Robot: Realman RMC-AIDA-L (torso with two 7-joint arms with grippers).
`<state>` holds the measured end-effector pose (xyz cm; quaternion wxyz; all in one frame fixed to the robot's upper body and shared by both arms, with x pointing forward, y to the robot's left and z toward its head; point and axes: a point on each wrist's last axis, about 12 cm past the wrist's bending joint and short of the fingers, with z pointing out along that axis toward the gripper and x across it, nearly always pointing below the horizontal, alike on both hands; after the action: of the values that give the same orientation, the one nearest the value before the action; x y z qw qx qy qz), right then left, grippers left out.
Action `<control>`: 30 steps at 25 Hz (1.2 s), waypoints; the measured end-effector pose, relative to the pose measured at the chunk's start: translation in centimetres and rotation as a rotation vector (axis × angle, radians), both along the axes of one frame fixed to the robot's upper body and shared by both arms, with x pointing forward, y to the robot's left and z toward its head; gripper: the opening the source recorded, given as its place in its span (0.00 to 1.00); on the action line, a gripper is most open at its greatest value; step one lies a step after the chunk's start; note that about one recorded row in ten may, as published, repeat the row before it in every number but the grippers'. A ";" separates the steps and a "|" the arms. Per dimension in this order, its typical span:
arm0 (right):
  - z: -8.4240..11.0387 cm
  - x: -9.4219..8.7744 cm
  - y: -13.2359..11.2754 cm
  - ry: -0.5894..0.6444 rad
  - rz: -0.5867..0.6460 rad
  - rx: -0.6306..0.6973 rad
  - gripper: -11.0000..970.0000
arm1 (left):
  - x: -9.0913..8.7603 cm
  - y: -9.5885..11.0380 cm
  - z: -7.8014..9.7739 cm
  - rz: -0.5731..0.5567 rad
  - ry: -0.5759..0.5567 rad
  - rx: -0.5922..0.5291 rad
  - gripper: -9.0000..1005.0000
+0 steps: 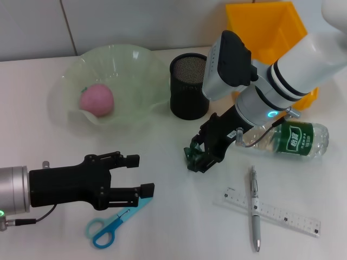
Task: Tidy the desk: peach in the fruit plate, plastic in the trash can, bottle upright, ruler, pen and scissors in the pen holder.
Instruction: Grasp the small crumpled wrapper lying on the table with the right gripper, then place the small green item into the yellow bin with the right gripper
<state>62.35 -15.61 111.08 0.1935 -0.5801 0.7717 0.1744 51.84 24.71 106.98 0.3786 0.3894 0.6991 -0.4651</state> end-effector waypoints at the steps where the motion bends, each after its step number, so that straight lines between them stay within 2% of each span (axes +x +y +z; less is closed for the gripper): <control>1: 0.0 0.0 0.0 0.000 0.000 0.000 0.70 | 0.0 0.0 0.0 0.002 -0.002 -0.001 0.86; 8: -0.2 0.0 -0.1 -0.005 -0.017 0.008 0.69 | 0.0 0.1 0.0 0.003 -0.003 -0.002 0.86; 16: 0.5 0.0 0.0 0.013 -0.030 0.028 0.47 | 0.1 0.3 0.1 0.003 -0.004 -0.001 0.86; 19: 1.3 0.0 -0.2 0.026 -0.042 0.060 0.42 | 0.1 0.3 0.2 0.003 -0.005 0.000 0.86; 22: 2.9 -0.2 -0.7 0.037 -0.058 0.113 0.36 | 0.1 0.3 0.2 0.002 -0.005 0.000 0.86; 23: 4.1 -0.3 -1.2 0.038 -0.072 0.149 0.34 | 0.1 0.3 0.2 0.002 -0.007 0.001 0.86; 25: 4.6 -0.5 -1.5 0.037 -0.079 0.165 0.31 | 0.2 0.3 0.2 0.002 -0.008 0.001 0.86; 26: 5.9 -0.6 -2.2 0.021 -0.106 0.197 0.30 | 0.2 0.3 0.3 0.003 -0.009 0.001 0.86; 27: 5.9 -0.6 -2.2 0.021 -0.106 0.197 0.29 | 0.2 0.3 0.3 0.003 -0.009 0.001 0.86; 28: 7.4 -0.7 -3.3 -0.015 -0.138 0.224 0.28 | 0.2 0.3 0.3 0.003 -0.009 0.001 0.86; 30: 8.1 -0.7 -3.8 -0.033 -0.153 0.239 0.27 | 0.2 0.3 0.3 0.003 -0.009 0.001 0.86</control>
<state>61.63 -19.38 119.14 0.2865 -0.4953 0.7842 0.2401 52.08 25.02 107.24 0.3823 0.3908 0.6982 -0.4623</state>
